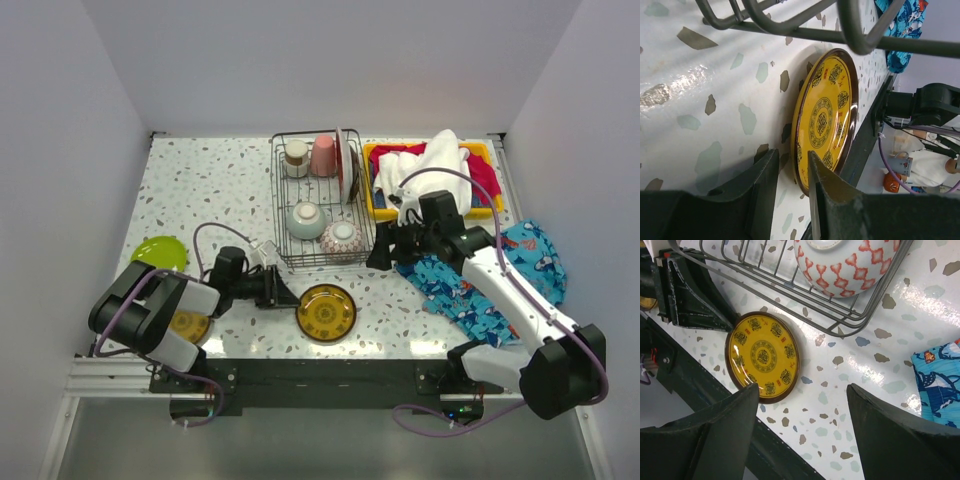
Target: Load the mixed dishes into the dish rack
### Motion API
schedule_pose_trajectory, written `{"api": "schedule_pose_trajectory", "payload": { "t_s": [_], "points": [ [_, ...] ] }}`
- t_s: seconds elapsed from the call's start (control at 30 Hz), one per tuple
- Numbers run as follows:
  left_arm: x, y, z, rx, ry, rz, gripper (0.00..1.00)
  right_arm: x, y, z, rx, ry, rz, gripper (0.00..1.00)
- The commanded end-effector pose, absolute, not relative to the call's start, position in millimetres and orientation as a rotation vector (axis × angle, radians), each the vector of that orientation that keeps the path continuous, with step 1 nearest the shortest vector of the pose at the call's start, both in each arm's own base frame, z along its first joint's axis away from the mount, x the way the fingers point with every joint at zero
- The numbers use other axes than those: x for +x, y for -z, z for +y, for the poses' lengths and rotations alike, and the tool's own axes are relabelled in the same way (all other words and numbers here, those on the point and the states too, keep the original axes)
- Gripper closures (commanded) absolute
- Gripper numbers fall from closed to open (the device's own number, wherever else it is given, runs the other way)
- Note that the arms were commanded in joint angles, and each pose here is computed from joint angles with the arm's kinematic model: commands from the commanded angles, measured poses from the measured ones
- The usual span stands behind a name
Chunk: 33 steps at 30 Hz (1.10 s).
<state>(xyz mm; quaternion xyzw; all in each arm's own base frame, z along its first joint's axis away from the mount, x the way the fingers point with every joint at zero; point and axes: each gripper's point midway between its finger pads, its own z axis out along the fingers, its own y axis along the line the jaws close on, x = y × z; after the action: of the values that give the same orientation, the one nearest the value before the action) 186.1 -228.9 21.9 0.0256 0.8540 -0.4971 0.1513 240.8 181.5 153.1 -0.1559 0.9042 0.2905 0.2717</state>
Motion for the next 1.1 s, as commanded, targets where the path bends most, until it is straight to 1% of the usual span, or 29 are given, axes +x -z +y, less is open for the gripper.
{"api": "schedule_pose_trajectory", "payload": {
  "t_s": [0.0, 0.1, 0.17, 0.23, 0.27, 0.3, 0.43, 0.47, 0.5, 0.53, 0.57, 0.63, 0.67, 0.7, 0.73, 0.83, 0.97, 1.07],
  "points": [
    [190, -15, -231, 0.051, 1.374, 2.478, 0.66, 243, -161, 179, -0.441, -0.765, 2.375, 0.25],
    [186, -11, -230, 0.044, 1.358, 2.495, 0.67, 241, -159, 177, -0.445, -0.761, 2.375, 0.25],
    [185, -11, -228, 0.042, 1.338, 2.496, 0.71, 239, -156, 177, -0.441, -0.768, 2.373, 0.25],
    [183, -12, -225, 0.043, 1.312, 2.501, 0.81, 237, -153, 179, -0.442, -0.782, 2.373, 0.25],
    [182, -12, -223, 0.044, 1.303, 2.506, 0.94, 238, -154, 179, -0.440, -0.784, 2.369, 0.25],
    [178, -8, -219, 0.033, 1.274, 2.535, 0.99, 239, -153, 179, -0.437, -0.783, 2.371, 0.25],
    [175, -21, -215, 0.119, 1.243, 2.517, 1.00, 244, -165, 185, -0.482, -0.808, 2.334, 0.26],
    [181, -28, -216, 0.150, 1.231, 2.503, 1.00, 244, -168, 188, -0.503, -0.832, 2.325, 0.26],
    [176, -25, -212, 0.188, 1.204, 2.534, 1.00, 246, -173, 193, -0.539, -0.858, 2.297, 0.26],
    [177, -31, -212, 0.230, 1.194, 2.517, 1.00, 241, -184, 205, -0.593, -0.954, 2.258, 0.26],
    [184, -40, -214, 0.274, 1.181, 2.490, 1.00, 239, -186, 211, -0.622, -1.003, 2.246, 0.26],
    [182, -48, -210, 0.386, 1.143, 2.469, 1.00, 239, -195, 223, -0.684, -1.074, 2.193, 0.27],
    [189, -61, -213, 0.450, 1.137, 2.416, 1.00, 237, -195, 229, -0.717, -1.107, 2.184, 0.27],
    [186, -69, -211, 0.541, 1.120, 2.373, 1.00, 237, -197, 233, -0.759, -1.122, 2.156, 0.27],
    [192, -81, -210, 0.548, 1.099, 2.337, 1.00, 234, -205, 239, -0.802, -1.143, 2.128, 0.27],
    [205, -133, -219, 0.674, 1.104, 2.094, 1.00, 222, -210, 258, -0.976, -1.165, 2.070, 0.27],
    [198, -171, -223, 0.882, 1.112, 1.937, 1.00, 216, -212, 275, -1.129, -1.134, 1.999, 0.26],
    [200, -191, -225, 0.933, 1.102, 1.874, 1.00, 223, -214, 285, -1.148, -1.139, 1.978, 0.26]
  ]
}}
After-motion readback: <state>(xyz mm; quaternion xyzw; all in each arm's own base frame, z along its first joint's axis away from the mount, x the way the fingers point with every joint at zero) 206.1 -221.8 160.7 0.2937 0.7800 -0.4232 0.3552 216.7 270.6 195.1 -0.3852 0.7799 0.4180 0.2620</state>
